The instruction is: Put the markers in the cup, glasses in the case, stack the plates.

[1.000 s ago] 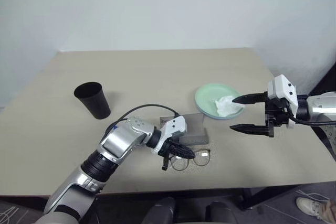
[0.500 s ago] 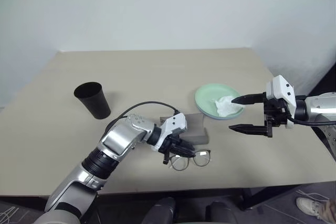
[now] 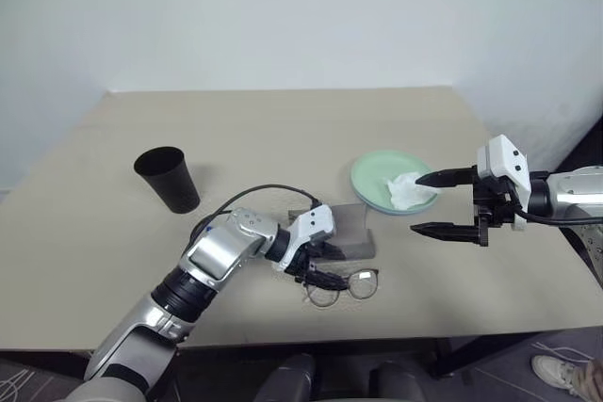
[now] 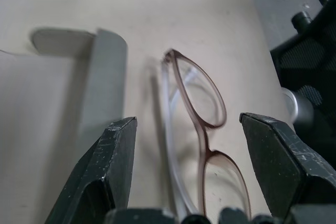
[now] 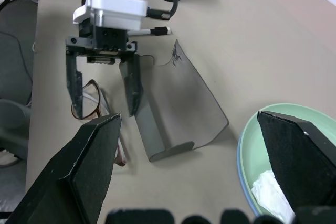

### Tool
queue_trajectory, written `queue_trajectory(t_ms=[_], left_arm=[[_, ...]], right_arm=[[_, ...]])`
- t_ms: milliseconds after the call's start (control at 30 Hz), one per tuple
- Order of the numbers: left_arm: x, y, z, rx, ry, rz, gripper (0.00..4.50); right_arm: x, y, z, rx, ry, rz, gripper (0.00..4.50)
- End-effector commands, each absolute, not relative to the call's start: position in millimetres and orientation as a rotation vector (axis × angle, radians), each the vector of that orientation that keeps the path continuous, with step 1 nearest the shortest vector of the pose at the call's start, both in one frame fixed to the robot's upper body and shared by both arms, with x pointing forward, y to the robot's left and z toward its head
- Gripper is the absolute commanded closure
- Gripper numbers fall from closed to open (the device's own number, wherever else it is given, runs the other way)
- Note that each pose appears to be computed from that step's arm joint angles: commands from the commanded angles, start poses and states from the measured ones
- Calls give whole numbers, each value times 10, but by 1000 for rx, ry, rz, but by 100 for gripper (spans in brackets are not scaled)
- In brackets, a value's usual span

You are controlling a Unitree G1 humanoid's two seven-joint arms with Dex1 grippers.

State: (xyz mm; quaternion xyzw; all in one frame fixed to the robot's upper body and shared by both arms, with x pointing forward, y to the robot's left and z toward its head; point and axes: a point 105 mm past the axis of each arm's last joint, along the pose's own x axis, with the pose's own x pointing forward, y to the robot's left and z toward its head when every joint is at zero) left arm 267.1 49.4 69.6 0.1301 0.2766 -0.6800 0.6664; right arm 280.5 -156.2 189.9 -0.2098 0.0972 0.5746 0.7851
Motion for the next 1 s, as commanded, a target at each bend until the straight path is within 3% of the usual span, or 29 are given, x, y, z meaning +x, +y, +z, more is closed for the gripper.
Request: queue_trajectory(t_ms=[33,133,367,400,633,833,1000], left_arm=[[2583,478,713,312,621,-1575,120],[2558,477,697,315,625,-1580,183],[2524,428,684,305,622,-1593,434],[2515,419,688,302,620,-1598,449],[2543,384,823,266,573,-1614,449],[2723,455,1354,170,452,-1658,449],[2923,651,1488,201,456,-1633,449]], right_arm=[[2814,-1557,1982,-482,172,1226,0],[2815,-1554,1981,-482,172,1224,0],[2823,-1544,1967,-486,173,1221,0],[2826,-1543,1965,-487,174,1220,0],[2832,-1538,1955,-493,176,1219,0],[2835,-1529,1958,-493,175,1228,0],[2849,-1513,1958,-494,170,1236,0]])
